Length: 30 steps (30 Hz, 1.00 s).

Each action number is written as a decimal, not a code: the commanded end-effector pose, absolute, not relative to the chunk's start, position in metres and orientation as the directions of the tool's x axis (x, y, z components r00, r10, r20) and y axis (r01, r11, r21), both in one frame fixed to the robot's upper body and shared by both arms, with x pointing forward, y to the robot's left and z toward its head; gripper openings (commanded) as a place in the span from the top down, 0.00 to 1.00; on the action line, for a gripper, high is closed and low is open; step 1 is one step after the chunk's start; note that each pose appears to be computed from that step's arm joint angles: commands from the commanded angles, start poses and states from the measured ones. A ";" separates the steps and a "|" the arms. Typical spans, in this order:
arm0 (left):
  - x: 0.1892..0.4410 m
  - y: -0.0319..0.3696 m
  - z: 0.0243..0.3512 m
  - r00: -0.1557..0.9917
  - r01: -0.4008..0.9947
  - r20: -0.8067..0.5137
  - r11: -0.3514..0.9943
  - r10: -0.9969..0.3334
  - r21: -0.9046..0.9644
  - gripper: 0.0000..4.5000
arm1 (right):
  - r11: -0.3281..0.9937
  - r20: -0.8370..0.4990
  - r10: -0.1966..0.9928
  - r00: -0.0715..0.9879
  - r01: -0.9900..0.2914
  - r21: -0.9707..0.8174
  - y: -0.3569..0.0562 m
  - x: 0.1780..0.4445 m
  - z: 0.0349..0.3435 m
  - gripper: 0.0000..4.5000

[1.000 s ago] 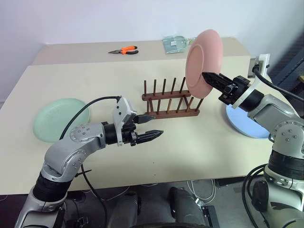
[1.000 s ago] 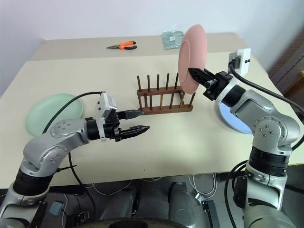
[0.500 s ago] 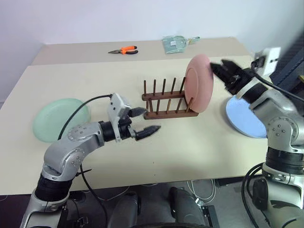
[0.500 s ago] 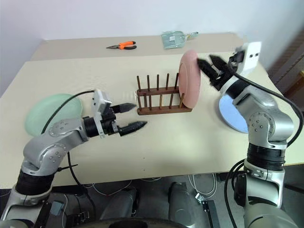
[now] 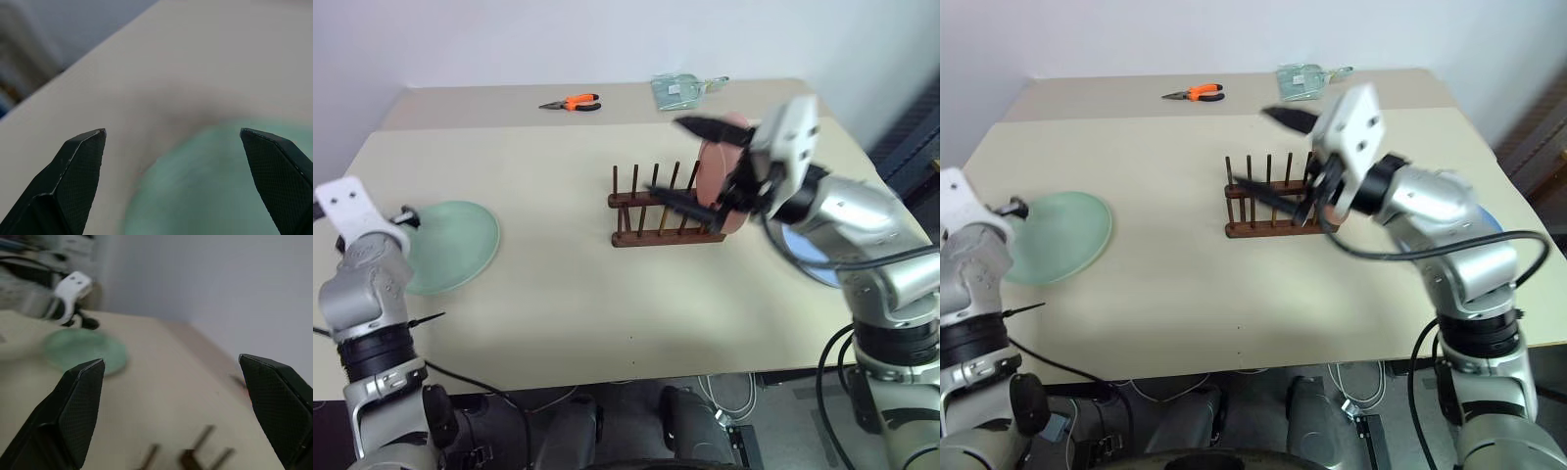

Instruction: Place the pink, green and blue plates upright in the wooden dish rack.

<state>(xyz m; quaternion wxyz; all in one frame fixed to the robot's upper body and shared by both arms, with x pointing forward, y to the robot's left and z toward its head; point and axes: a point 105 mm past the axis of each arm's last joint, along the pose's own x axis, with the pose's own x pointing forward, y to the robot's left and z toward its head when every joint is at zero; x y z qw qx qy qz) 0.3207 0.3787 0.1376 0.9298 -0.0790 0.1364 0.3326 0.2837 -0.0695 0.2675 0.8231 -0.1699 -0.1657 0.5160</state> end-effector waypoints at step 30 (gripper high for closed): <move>0.332 0.152 0.278 0.861 0.485 0.278 0.852 -0.426 -0.198 1.00 | 0.102 -0.093 0.791 0.604 -0.280 -0.955 -0.034 0.338 0.215 0.20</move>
